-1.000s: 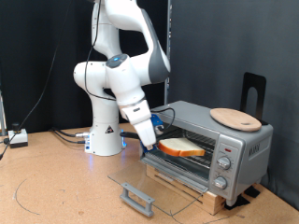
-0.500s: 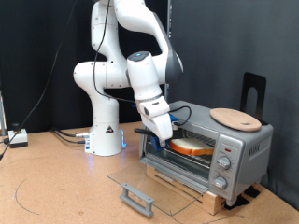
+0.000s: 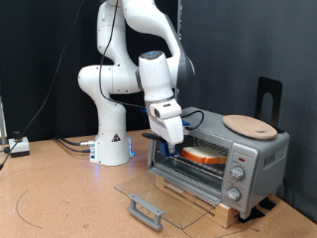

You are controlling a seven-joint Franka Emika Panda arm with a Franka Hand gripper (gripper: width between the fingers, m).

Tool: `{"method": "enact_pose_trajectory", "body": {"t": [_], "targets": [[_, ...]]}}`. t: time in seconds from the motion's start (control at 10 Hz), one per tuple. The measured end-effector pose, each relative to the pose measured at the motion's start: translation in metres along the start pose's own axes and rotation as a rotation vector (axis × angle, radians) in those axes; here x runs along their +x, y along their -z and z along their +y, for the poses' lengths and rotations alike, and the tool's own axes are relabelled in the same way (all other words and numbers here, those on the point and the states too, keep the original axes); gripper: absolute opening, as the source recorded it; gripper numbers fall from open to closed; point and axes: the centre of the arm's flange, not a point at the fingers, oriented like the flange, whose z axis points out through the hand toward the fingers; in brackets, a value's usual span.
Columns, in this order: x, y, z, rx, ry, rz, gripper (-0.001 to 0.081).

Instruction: Make a piece of toast with the oven

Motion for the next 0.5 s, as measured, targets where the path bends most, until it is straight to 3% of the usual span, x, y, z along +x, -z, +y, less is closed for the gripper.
{"method": "enact_pose_trajectory", "body": {"t": [0.5], "targets": [[-0.027,0.020,0.036,0.008,-0.015,0.015,0.0410]]}}
